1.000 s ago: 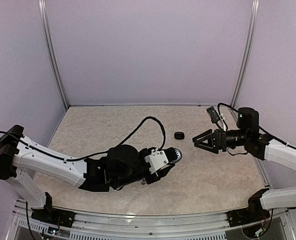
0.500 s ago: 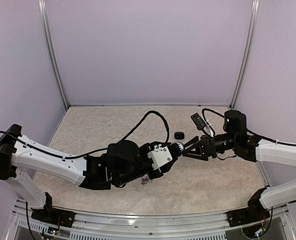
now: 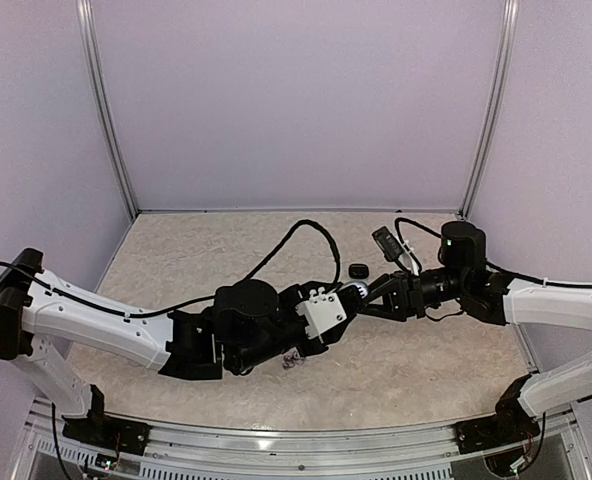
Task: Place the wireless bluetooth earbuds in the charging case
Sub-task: Pass from the left arm to the right, then open the charging case at the center of the board.
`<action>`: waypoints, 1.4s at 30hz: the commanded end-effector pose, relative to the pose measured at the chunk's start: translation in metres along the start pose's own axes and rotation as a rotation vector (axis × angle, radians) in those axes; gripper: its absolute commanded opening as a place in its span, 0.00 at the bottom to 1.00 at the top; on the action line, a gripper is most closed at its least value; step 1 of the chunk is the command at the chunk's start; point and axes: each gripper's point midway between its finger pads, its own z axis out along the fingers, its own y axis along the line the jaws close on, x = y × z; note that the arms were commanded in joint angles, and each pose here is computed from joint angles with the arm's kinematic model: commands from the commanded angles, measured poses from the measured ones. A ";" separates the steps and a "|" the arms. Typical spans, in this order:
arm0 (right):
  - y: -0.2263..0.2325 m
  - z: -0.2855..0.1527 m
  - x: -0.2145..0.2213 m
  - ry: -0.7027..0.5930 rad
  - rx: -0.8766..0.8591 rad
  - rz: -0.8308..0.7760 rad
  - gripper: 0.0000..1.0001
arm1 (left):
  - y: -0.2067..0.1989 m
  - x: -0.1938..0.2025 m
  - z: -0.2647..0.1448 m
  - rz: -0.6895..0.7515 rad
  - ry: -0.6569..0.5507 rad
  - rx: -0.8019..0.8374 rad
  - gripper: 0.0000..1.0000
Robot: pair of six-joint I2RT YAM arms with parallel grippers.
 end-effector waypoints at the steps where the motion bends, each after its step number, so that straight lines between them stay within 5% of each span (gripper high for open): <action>1: 0.009 0.005 -0.012 -0.022 -0.025 -0.038 0.39 | 0.005 -0.016 0.000 -0.007 -0.038 -0.024 0.45; 8: 0.011 0.007 -0.010 -0.016 -0.043 -0.032 0.24 | 0.005 -0.015 0.000 -0.001 -0.036 -0.027 0.45; 20: 0.011 0.009 -0.013 -0.020 -0.062 -0.019 0.36 | 0.003 -0.016 -0.001 0.017 -0.041 -0.021 0.45; 26: 0.011 0.009 -0.013 -0.023 -0.061 -0.015 0.24 | 0.002 -0.015 0.000 0.021 -0.037 -0.018 0.45; 35: 0.009 0.006 -0.018 -0.017 0.007 -0.109 0.13 | 0.001 -0.019 -0.020 -0.086 -0.076 0.047 0.86; 42: 0.005 0.000 -0.023 -0.008 0.101 -0.269 0.11 | 0.015 -0.030 -0.043 -0.338 -0.148 0.232 0.84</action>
